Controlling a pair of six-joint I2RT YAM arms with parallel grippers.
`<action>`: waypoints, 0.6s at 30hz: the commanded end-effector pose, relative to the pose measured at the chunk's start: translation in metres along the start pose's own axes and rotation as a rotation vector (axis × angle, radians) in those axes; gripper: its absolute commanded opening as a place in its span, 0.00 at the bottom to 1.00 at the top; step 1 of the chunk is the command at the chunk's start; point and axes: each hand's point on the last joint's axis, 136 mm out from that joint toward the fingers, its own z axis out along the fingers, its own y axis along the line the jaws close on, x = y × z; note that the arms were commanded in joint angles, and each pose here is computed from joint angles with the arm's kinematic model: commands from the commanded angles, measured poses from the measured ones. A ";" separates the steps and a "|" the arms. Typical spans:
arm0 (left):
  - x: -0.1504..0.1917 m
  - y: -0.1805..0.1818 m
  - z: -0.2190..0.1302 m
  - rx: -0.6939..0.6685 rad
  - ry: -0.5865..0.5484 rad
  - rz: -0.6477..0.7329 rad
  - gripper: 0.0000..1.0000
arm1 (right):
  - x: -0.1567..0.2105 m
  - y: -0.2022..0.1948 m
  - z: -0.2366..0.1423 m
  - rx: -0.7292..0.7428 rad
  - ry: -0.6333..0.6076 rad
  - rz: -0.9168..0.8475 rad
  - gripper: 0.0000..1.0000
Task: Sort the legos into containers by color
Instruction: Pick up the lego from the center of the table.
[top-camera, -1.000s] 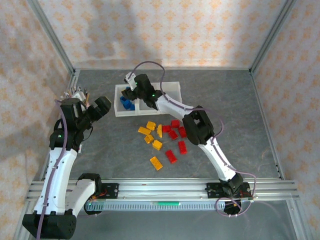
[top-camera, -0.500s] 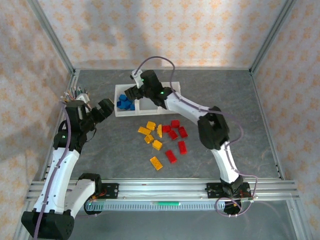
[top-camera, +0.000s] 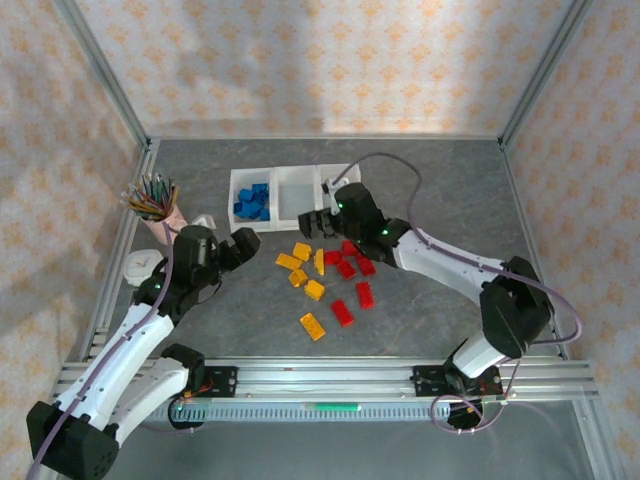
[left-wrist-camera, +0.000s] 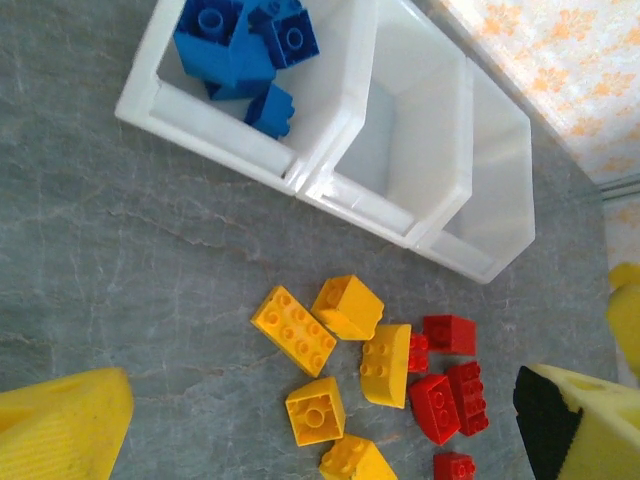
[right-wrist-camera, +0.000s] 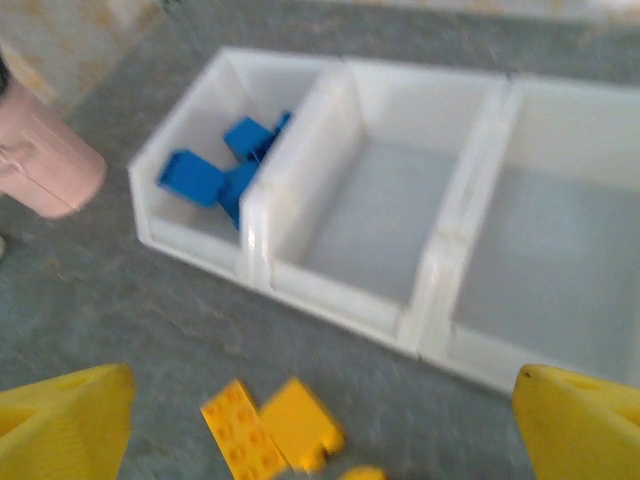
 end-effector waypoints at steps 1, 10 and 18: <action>0.002 -0.005 0.007 0.019 -0.053 -0.039 0.99 | 0.022 -0.017 -0.014 0.070 0.037 0.098 0.97; 0.038 -0.014 0.030 0.013 -0.029 -0.010 0.99 | 0.084 -0.033 -0.004 0.186 0.220 0.119 0.87; 0.048 -0.016 0.039 0.016 -0.042 -0.021 0.99 | 0.106 -0.016 0.020 0.246 0.288 0.104 0.79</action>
